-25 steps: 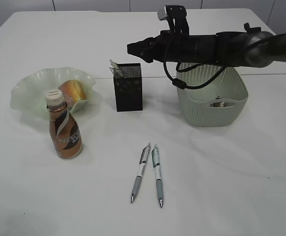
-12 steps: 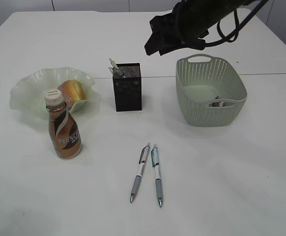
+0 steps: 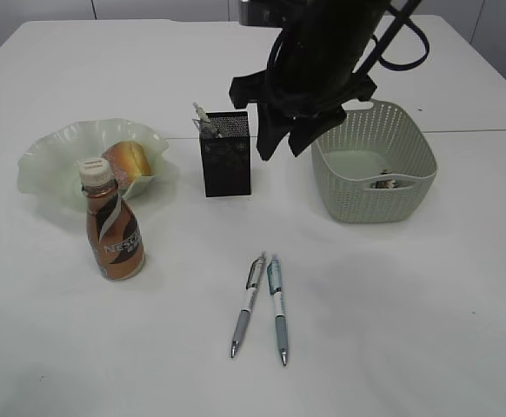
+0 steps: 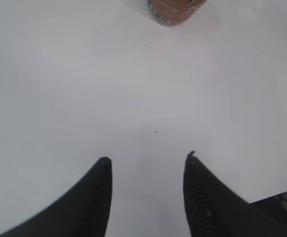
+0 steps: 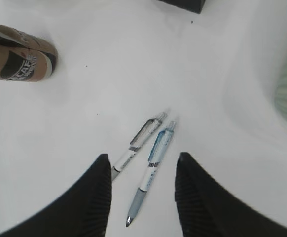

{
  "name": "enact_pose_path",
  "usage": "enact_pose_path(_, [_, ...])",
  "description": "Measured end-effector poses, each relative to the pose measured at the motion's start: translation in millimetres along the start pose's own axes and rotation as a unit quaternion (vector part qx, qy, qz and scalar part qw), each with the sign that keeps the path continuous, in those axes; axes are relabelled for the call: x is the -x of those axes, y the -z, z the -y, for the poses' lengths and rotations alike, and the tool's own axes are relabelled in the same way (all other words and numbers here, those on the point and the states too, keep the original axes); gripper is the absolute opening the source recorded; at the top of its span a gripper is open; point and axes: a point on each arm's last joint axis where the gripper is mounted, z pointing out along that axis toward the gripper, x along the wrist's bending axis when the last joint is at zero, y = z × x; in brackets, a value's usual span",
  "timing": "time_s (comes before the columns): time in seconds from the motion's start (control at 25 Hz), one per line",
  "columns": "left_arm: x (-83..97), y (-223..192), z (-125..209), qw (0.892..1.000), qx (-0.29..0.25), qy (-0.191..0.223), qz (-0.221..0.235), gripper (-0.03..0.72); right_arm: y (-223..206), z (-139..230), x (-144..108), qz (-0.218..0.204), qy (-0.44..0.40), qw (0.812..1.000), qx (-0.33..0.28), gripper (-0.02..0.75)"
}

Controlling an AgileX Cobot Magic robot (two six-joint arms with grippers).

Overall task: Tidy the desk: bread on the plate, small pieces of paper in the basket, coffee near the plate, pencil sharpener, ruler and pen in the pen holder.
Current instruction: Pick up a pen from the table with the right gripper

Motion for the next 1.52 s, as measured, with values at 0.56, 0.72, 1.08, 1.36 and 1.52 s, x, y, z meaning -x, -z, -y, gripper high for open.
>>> enact_pose_path(0.56, [0.0, 0, -4, 1.0, 0.02, 0.001, 0.0, 0.34, -61, 27, -9, 0.051, -0.147, 0.983, -0.095, 0.315])
enact_pose_path(0.72, [-0.2, 0, -6, 0.999, 0.035, 0.001, -0.001, 0.34, -96, 35, -26, 0.059, -0.141, 0.98, -0.131, 0.315])
enact_pose_path(1.08, [0.2, 0, -8, 0.999, 0.044, 0.0, -0.001, 0.321, -132, 44, -29, 0.08, -0.13, 0.975, -0.164, 0.315])
enact_pose_path(1.36, [1.0, 0, -9, 0.999, 0.049, -0.002, -0.001, 0.31, -133, 43, -24, 0.093, -0.101, 0.977, -0.164, 0.315])
enact_pose_path(1.52, [1.0, 0, -9, 0.999, 0.049, -0.002, -0.001, 0.308, -142, 44, -19, 0.086, -0.095, 0.976, -0.176, 0.315])
